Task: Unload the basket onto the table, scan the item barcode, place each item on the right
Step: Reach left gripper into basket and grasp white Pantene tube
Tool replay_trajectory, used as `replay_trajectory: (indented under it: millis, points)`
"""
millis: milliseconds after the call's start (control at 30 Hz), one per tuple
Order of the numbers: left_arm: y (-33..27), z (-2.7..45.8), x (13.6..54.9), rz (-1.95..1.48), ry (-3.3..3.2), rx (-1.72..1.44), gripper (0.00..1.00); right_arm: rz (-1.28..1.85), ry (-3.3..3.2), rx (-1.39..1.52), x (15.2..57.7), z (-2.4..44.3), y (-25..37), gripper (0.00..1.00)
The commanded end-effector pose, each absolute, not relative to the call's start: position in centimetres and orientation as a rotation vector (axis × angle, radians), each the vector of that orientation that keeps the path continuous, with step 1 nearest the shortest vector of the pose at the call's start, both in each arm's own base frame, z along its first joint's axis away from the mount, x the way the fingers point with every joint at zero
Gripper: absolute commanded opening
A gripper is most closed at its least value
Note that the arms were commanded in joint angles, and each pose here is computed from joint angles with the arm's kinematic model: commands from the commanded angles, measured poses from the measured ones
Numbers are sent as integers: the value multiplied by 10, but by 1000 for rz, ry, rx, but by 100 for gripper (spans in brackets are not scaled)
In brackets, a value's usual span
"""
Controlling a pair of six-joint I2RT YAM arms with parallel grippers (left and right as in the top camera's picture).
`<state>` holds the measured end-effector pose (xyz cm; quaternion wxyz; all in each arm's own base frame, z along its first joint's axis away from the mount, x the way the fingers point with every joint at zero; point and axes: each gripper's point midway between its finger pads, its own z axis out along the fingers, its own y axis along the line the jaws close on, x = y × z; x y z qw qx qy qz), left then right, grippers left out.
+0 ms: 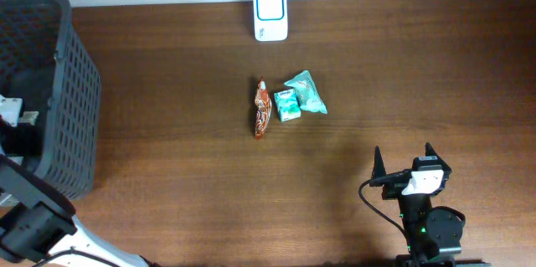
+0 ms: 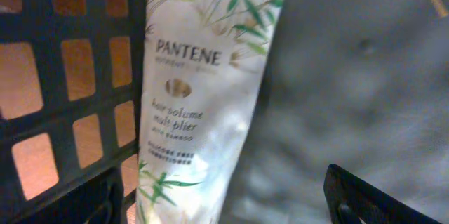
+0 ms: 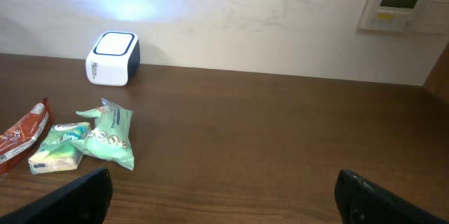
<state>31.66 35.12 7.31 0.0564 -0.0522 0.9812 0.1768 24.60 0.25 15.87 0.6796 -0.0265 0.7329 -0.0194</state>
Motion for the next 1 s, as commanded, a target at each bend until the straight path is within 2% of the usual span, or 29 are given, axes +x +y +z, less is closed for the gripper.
replay_trajectory:
  millis: [0,200,233,300,333,467,500,533,567,600,767,900,967]
  points:
    - [365,61,296,489,2996,-225,86,-48,1652,-67,246,155,3,99]
    - [355,28,275,228,3026,-298,84,-48,1652,-67,246,155,3,98]
    - [353,23,273,205,3030,-303,77,-48,1652,-67,246,155,3,99]
    - [349,15,270,171,3038,-307,72,-48,1652,-67,246,155,3,99]
    - [348,12,270,164,3042,-307,65,-48,1652,-67,246,155,3,99]
    - [340,11,276,89,3012,-340,48,-48,1652,-67,246,155,3,99]
    - [336,11,277,58,3007,-338,40,-48,1652,-67,246,155,3,99]
    - [332,11,279,28,2996,-349,29,-48,1652,-67,246,155,3,99]
    - [330,12,282,8,2979,-381,10,-48,1652,-67,246,155,3,99]
    - [330,12,284,2,2965,-423,0,-48,1652,-67,246,155,3,99]
    - [342,44,315,-46,2775,-723,0,-48,1652,-67,246,155,3,99]
    - [340,113,364,-267,2492,-826,0,-48,1652,-67,246,155,3,99]
    - [328,169,395,-458,2300,-776,0,-48,1652,-66,246,155,3,99]
